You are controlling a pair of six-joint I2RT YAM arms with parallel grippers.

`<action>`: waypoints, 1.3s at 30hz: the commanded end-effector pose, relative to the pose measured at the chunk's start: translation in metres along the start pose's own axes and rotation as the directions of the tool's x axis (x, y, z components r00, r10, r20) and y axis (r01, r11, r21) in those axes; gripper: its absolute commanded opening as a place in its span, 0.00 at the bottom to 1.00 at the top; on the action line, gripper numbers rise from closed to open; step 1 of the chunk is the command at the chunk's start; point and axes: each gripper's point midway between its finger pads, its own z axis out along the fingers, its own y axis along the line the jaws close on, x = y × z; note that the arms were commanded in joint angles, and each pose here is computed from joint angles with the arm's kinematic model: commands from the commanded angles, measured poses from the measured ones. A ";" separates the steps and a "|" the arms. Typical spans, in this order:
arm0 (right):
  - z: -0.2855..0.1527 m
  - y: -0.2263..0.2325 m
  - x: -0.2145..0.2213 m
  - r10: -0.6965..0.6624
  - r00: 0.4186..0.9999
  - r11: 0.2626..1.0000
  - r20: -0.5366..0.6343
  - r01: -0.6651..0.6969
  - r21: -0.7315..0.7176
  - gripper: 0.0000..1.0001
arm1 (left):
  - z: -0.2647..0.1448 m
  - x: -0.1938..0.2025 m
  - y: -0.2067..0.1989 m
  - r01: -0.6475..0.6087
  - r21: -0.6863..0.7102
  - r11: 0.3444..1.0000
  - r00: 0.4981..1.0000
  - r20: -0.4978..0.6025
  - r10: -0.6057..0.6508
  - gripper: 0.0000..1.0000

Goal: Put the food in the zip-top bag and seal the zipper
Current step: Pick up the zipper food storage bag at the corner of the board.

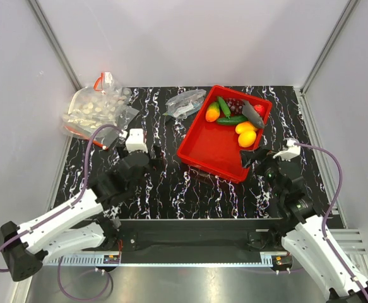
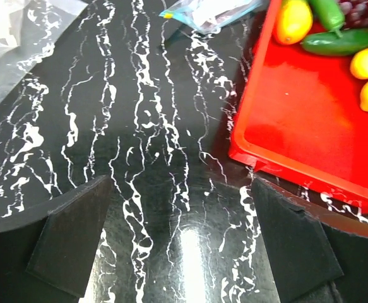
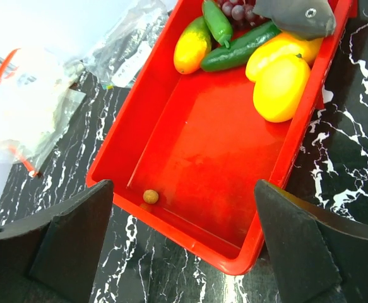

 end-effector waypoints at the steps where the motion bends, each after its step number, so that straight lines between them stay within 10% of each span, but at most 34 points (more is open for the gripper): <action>1: -0.005 0.009 -0.016 0.008 0.998 0.999 0.067 -0.005 -0.040 1.00 | 0.006 -0.038 0.011 0.074 -0.098 0.992 0.996 0.062 -0.068 0.99; 8: -0.005 0.028 -0.009 0.013 0.998 0.985 0.067 -0.002 -0.173 1.00 | 0.079 -0.058 0.054 0.136 -0.268 0.954 0.988 -0.037 -0.151 0.99; 15: -0.009 0.036 0.002 -0.007 1.000 0.969 0.030 0.014 -0.246 1.00 | 0.159 -0.130 0.109 0.398 -0.334 0.854 0.916 0.107 -0.386 0.99; 23: -0.014 0.042 0.004 -0.003 1.000 0.958 0.031 0.012 -0.287 1.00 | 0.209 -0.200 0.202 0.432 -0.545 0.719 0.902 0.244 -0.357 0.99; 39: -0.019 0.039 0.000 -0.009 0.999 0.962 0.051 0.022 -0.272 1.00 | 0.319 -0.155 0.287 0.510 -0.534 0.675 0.845 0.166 -0.508 0.98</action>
